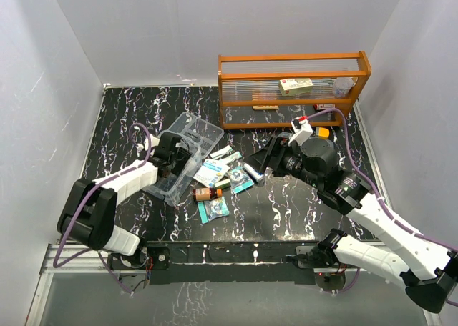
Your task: Organize the medicine kit
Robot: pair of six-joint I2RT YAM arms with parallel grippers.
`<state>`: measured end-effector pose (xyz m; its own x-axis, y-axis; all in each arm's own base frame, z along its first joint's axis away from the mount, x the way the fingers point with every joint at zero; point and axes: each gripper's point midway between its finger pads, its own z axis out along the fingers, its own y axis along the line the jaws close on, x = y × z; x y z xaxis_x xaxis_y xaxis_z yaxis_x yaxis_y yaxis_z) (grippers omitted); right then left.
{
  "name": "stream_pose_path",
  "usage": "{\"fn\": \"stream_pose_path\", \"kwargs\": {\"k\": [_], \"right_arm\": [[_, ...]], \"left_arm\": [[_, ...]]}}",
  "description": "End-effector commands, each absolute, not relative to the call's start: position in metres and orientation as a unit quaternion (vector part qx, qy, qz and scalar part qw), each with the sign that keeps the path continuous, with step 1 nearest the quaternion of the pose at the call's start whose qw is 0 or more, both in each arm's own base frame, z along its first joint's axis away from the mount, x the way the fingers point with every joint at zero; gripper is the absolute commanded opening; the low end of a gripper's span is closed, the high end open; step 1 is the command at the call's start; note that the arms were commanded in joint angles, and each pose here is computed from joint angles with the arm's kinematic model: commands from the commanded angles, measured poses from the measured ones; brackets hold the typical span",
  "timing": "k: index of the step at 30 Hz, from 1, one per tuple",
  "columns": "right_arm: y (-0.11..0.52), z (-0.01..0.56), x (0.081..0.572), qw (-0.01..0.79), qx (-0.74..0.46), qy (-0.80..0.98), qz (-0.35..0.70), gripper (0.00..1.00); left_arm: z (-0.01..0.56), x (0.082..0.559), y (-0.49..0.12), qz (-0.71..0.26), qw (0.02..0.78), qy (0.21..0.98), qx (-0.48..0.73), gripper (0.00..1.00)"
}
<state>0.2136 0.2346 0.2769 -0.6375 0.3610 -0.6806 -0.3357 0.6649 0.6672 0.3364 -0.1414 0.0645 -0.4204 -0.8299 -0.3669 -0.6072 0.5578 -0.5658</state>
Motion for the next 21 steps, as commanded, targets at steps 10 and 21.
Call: {"fn": "stream_pose_path", "kwargs": {"k": [10,21], "right_arm": [[0.2357,0.2987,0.2157,0.452,0.005,0.781,0.431,0.75],[0.2318,0.297,0.2159,0.456,0.013,0.781,0.427,0.75]], "left_arm": [[0.0743,0.3483,-0.1567,-0.205,0.306,0.814,-0.448,0.51],[0.0728,0.343,-0.1576,-0.184,0.287,0.836,-0.43,0.54]]}}
